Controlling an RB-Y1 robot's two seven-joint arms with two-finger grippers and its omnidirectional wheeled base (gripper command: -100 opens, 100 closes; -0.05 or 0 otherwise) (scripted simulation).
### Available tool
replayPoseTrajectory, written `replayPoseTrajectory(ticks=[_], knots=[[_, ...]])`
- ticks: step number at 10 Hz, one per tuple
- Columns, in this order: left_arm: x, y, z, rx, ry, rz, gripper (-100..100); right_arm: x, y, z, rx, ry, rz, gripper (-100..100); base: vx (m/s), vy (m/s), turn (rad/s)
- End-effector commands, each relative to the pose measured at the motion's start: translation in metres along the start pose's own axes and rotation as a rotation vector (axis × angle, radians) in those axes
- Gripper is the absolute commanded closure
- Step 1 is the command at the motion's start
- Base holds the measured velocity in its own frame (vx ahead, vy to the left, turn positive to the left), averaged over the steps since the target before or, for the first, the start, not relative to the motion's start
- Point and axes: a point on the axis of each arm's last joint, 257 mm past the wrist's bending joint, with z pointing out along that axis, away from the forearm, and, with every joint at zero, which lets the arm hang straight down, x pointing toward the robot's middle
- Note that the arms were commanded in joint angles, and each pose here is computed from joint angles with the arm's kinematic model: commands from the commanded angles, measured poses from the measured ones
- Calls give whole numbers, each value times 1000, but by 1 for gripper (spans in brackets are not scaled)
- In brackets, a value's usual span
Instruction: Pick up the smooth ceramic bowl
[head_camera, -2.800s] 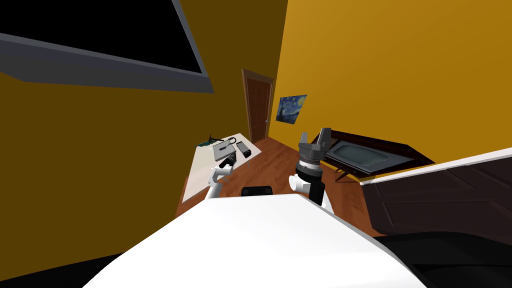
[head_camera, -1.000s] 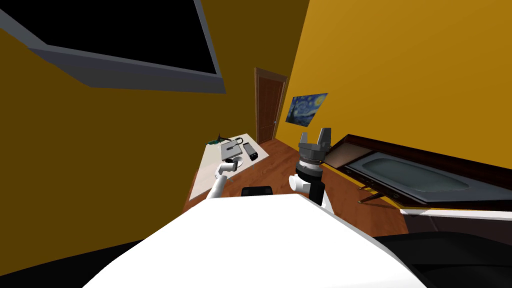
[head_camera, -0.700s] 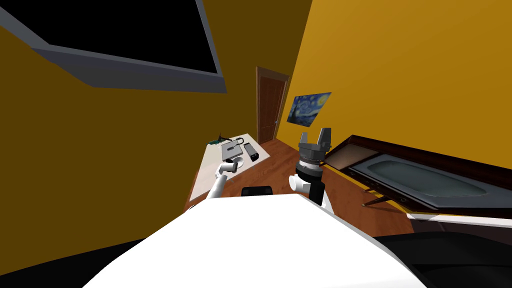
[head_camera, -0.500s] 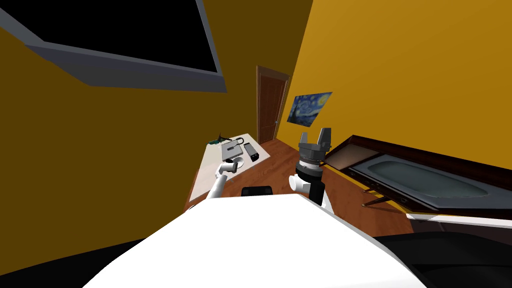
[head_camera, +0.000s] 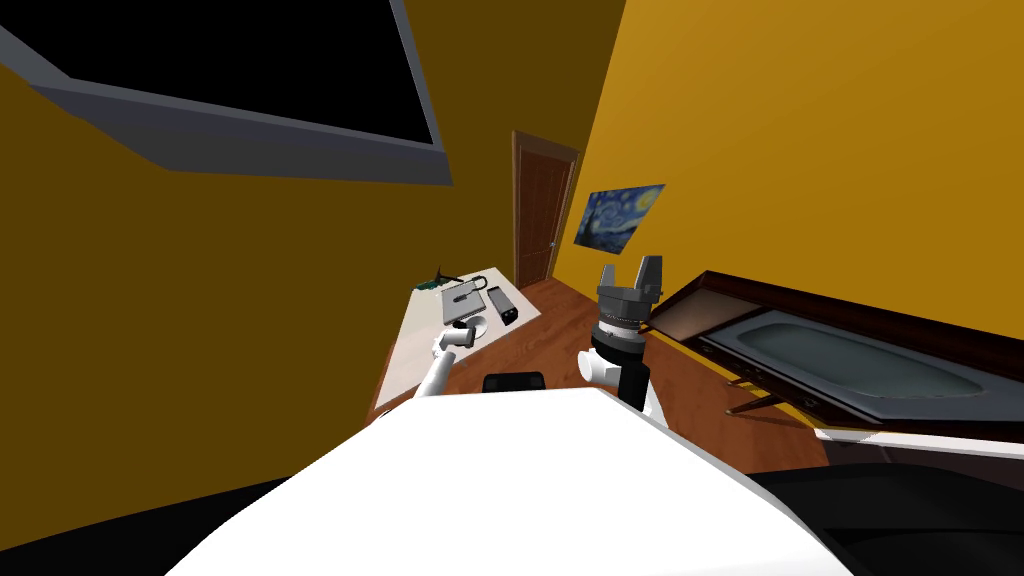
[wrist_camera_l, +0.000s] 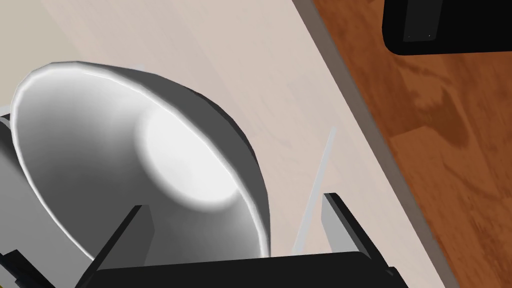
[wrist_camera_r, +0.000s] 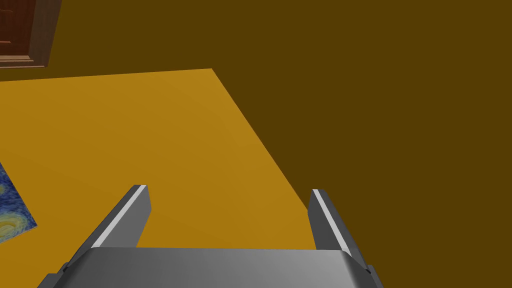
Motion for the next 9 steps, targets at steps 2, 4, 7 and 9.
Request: replayPoseTrajectory(ticks=[2, 4, 7, 9], knots=[[0, 0, 0, 0, 0, 0, 100, 0, 0, 0, 0, 0, 0, 0, 0, 0, 0], [0, 0, 0, -1, 1, -2, 100, 0, 0, 0, 0, 0, 0, 0, 0, 0, 0], [0, -5, -7, 0, 1, 1, 100, 0, 0, 0, 0, 0, 0, 0, -9, -1, 3], [-1, -10, -14, 0, 2, 2, 100, 0, 0, 0, 0, 0, 0, 0, -45, 0, 7]])
